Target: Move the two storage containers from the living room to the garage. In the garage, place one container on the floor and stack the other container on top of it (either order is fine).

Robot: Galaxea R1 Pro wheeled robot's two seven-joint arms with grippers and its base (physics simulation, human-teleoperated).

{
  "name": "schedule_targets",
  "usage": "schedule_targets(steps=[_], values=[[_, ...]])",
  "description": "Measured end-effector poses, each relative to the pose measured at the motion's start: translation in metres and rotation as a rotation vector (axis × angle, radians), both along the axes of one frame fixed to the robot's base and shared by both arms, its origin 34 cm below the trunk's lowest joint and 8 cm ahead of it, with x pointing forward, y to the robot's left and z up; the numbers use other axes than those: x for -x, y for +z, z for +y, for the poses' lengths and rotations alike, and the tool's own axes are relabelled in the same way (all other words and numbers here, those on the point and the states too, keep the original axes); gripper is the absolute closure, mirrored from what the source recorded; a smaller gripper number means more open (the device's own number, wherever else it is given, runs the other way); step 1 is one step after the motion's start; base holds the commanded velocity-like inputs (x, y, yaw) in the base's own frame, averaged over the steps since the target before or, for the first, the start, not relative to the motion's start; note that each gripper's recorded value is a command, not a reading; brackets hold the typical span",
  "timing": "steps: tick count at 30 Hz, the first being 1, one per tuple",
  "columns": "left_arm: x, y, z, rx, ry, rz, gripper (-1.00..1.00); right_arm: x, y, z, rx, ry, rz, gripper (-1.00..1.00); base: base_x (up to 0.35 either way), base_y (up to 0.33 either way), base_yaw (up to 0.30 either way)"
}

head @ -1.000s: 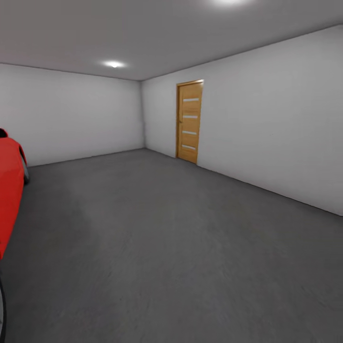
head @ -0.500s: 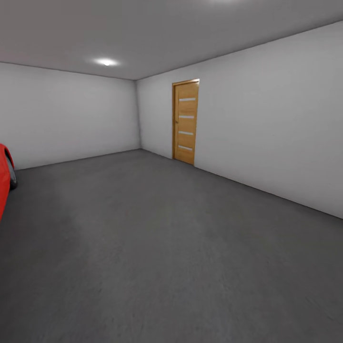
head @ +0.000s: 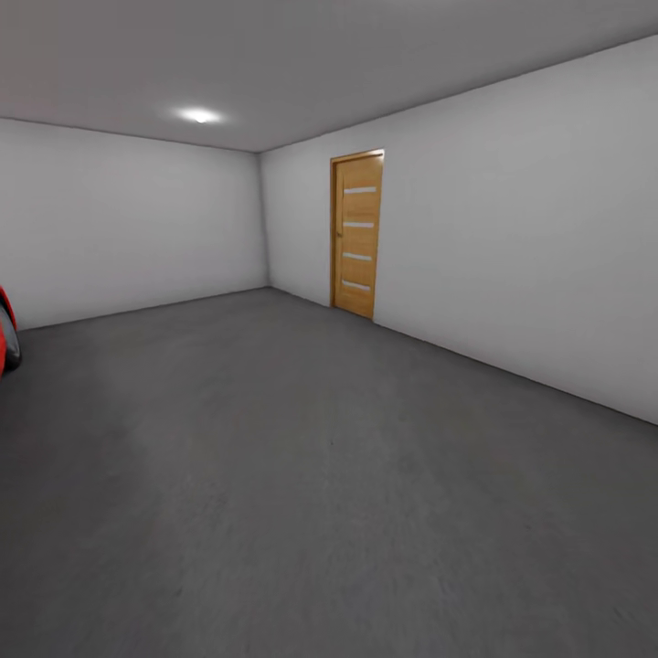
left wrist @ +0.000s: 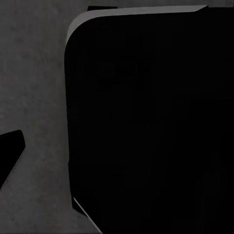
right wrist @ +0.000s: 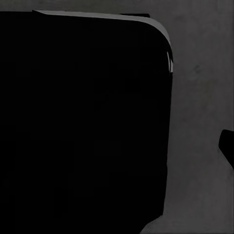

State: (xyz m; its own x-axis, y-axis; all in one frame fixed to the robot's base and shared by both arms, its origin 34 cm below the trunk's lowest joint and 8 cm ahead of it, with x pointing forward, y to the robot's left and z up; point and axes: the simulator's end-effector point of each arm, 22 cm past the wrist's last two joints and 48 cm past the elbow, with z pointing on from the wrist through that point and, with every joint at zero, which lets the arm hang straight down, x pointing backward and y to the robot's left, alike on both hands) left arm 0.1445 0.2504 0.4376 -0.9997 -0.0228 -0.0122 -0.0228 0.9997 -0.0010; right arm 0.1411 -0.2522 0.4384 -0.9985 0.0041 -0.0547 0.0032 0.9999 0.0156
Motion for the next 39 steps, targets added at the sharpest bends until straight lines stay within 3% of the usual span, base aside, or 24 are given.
schedule_targets(steps=[17,28,39], values=[[0.0000,0.0000,0.0007,-0.001,0.001,0.000,-1.00,0.0003,0.0000,-0.0025,0.003,0.004,0.002,-1.00,0.327,0.000,0.002],[0.0001,0.0000,0.0006,-0.001,0.024,0.000,-1.00,0.0001,0.0000,-0.0008,0.002,0.003,0.001,-1.00,0.327,0.000,0.195],[0.0000,0.0000,0.0013,-0.002,0.040,0.000,-1.00,0.0001,0.0000,0.0006,0.000,0.009,0.000,-1.00,0.327,0.000,0.019]])
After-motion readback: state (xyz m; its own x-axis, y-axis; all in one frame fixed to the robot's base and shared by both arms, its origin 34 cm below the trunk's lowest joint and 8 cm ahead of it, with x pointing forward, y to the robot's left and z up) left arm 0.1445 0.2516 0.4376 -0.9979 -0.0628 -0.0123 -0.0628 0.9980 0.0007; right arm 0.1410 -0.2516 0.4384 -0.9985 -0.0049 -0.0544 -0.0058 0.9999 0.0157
